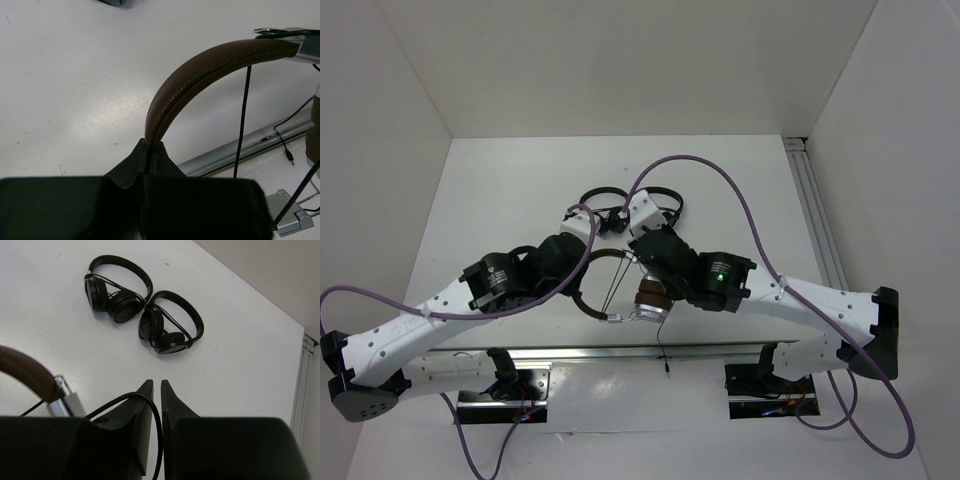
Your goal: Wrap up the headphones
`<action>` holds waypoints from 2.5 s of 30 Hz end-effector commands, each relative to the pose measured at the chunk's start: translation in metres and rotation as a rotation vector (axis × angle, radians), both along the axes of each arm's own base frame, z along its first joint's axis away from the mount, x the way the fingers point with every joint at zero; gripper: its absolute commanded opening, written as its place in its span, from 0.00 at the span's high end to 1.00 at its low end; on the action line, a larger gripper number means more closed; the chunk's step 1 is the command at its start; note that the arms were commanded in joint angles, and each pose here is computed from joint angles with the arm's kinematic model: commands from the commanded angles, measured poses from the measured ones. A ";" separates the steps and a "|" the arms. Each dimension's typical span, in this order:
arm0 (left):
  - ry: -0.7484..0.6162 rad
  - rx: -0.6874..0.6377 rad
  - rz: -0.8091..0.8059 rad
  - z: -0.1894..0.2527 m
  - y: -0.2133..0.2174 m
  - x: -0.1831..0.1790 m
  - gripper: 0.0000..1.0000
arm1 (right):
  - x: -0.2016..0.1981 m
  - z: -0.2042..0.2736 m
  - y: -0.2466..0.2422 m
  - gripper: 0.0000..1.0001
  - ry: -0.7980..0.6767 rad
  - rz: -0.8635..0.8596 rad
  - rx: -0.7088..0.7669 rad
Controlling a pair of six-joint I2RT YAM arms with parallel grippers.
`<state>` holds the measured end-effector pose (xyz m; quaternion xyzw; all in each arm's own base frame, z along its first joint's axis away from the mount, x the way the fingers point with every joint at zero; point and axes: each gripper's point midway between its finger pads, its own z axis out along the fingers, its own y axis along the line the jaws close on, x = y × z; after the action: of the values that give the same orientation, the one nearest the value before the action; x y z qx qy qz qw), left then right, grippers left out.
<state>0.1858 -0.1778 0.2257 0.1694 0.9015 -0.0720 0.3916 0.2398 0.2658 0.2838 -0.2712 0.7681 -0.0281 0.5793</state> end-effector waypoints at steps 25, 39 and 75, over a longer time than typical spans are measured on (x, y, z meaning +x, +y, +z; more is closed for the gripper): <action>0.020 -0.093 -0.162 0.046 0.003 -0.037 1.00 | 0.099 -0.027 -0.023 0.97 0.053 0.030 0.354; -0.139 -0.355 -0.066 0.122 -0.016 -0.016 1.00 | 0.063 -0.080 0.034 0.94 0.189 0.335 0.578; -0.264 -0.702 0.317 0.220 -0.004 0.020 1.00 | 0.040 -0.190 0.130 0.90 0.396 0.508 0.876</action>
<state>0.2041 -0.1875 0.4107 -0.0506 0.8172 -0.2416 0.5209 0.2701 0.3811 0.0582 -0.1890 0.7562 0.4551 0.4305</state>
